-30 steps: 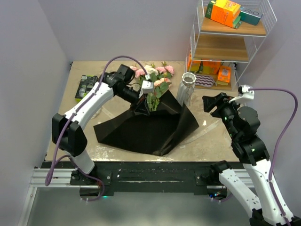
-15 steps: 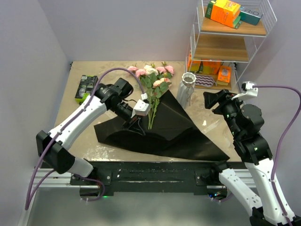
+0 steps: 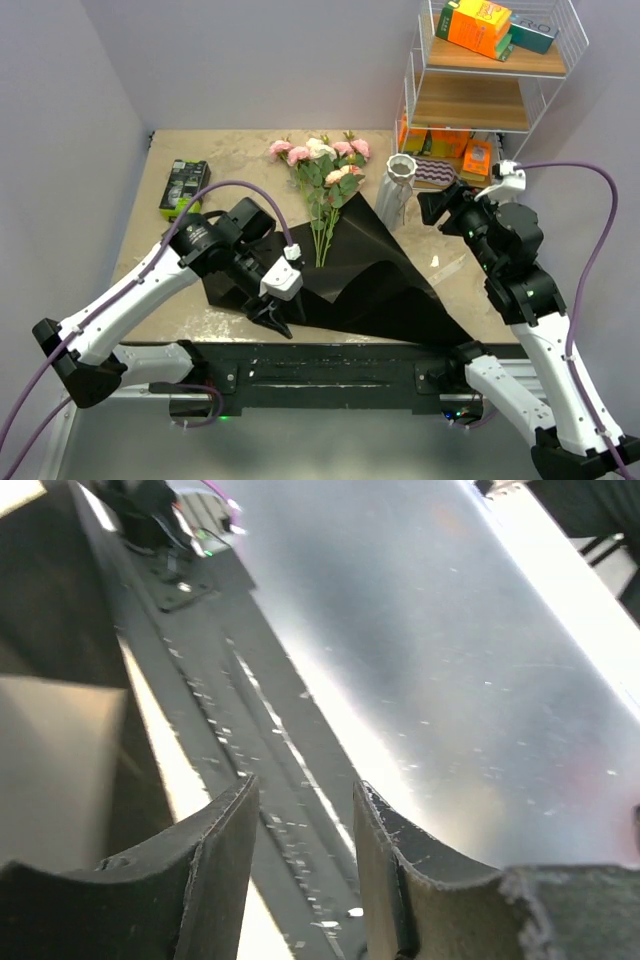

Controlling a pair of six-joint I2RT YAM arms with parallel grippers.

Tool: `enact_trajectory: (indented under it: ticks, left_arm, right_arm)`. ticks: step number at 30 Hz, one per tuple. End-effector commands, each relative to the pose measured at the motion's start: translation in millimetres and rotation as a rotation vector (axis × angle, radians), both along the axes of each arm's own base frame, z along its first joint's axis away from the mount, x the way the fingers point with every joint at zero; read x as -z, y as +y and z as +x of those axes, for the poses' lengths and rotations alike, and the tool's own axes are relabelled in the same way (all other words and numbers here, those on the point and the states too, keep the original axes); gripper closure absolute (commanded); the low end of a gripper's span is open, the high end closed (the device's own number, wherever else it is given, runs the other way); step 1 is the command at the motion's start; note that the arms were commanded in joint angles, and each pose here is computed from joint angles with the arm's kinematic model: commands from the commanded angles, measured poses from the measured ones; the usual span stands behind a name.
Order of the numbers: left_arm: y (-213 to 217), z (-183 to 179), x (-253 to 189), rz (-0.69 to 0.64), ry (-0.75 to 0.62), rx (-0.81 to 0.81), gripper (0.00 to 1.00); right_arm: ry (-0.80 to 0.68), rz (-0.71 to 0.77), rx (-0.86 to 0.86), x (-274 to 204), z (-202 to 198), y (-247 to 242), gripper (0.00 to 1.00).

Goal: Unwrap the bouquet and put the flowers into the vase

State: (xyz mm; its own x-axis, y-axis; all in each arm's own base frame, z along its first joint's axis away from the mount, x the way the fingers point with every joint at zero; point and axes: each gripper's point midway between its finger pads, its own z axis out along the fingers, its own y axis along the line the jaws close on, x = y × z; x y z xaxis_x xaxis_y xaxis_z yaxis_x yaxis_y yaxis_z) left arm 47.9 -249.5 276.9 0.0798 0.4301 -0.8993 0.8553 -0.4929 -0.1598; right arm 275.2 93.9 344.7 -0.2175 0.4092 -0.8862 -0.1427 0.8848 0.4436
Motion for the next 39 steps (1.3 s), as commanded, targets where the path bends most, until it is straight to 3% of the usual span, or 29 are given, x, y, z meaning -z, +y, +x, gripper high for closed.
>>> enact_trajectory:
  ticks: [1,7,10,11,14,16,17,18,19,22,23,25,27,28,29,39]
  left_arm:
    - [8,-14,6,0.036,0.071,-0.006,0.54]
    - [9,-12,-3,0.019,0.031,-0.016,0.58]
    - [2,11,-14,0.011,-0.099,-0.065,0.62]
    - [-7,68,-7,0.047,-0.297,-0.254,0.60]
    - [26,174,25,0.123,-0.417,-0.674,0.41]
    - [38,207,60,0.195,-0.338,-0.731,0.32]
    - [50,221,72,0.219,-0.268,-0.760,0.20]
    - [54,232,84,0.247,-0.222,-0.774,0.16]
    - [55,251,103,0.283,-0.159,-0.776,0.01]
    - [66,283,116,0.224,0.004,-0.765,0.01]
    - [64,277,113,0.184,0.091,-0.732,0.01]
    - [57,283,121,0.157,0.113,-0.639,0.01]
    - [51,277,133,0.148,0.223,-0.570,0.01]
    - [48,286,124,0.125,0.207,-0.553,0.01]
    - [47,278,123,0.129,0.274,-0.528,0.01]
    - [33,286,155,0.163,0.328,-0.505,0.01]
  right_arm:
    - [-0.020,-0.006,-0.075,-6,5,14,0.33]
    - [0.118,0.005,-0.286,58,14,58,0.33]
    - [0.168,-0.052,-0.335,85,16,76,0.33]
    - [0.153,-0.072,-0.363,83,8,87,0.33]
    - [0.074,-0.065,-0.337,60,0,84,0.33]
    - [0.046,-0.059,-0.319,49,-3,79,0.33]
    - [0.025,-0.059,-0.315,41,-7,76,0.33]
    - [0.017,-0.059,-0.310,37,-9,74,0.33]
    - [0.012,-0.059,-0.307,34,-10,73,0.33]
    - [0.008,-0.062,-0.303,30,-16,69,0.34]
    - [0.013,-0.064,-0.303,31,-18,68,0.34]
    - [0.005,-0.064,-0.302,29,-21,66,0.34]
    - [-0.005,-0.061,-0.300,26,-24,64,0.34]
    - [-0.005,-0.061,-0.302,25,-24,64,0.34]
    - [-0.011,-0.059,-0.299,23,-25,63,0.34]
    - [-0.025,-0.049,-0.300,17,-28,62,0.35]
